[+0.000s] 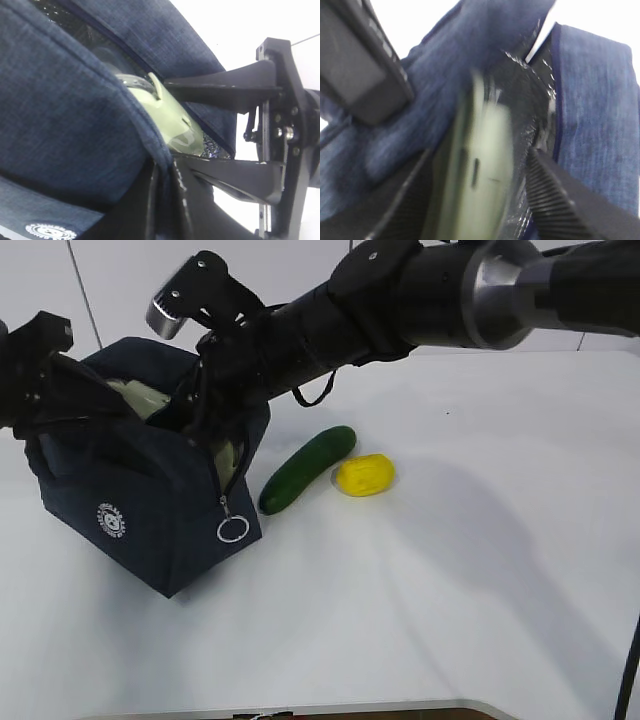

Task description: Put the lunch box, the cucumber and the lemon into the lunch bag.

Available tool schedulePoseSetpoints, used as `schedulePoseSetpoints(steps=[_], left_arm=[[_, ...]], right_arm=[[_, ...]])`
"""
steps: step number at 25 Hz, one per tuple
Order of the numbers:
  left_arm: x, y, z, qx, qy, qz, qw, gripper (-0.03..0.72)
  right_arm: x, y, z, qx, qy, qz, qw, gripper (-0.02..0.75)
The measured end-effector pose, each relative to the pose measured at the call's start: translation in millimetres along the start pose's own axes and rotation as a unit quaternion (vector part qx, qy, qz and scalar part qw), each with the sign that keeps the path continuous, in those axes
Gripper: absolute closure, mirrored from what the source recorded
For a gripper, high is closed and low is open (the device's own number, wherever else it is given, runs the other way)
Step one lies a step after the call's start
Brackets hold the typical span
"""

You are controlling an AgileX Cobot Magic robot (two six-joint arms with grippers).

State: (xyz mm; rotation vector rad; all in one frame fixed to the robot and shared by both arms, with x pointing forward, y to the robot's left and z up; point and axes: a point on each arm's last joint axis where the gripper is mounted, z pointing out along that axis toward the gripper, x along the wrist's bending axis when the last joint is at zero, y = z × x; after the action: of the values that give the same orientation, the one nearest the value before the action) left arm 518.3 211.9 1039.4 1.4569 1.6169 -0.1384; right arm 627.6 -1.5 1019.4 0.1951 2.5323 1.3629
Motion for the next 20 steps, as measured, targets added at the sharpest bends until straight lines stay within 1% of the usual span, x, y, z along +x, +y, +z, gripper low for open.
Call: schedulePoseSetpoints(steps=[3,6,13,17,20], left_arm=[[0.1,0,0,0.0,0.0,0.001,1.0,0.685],[0.2,0,0,0.001,0.001,0.002,1.0,0.685],[1.7,0,0,0.003,0.009,0.014,1.0,0.685],[3.1,0,0,0.002,0.017,0.022,1.0,0.685],[5.4,0,0,0.002,0.029,0.038,0.999,0.685]], right_arm=[[-1,3,-1,-0.004,-0.002,-0.001,1.0,0.259],[-1,3,-1,-0.006,-0.002,0.0,1.0,0.239],[-2,6,-3,-0.001,-0.005,-0.016,1.0,0.235],[-2,17,-17,0.002,-0.015,-0.02,1.0,0.235],[-1,26,-30,0.011,-0.026,-0.018,0.999,0.235]])
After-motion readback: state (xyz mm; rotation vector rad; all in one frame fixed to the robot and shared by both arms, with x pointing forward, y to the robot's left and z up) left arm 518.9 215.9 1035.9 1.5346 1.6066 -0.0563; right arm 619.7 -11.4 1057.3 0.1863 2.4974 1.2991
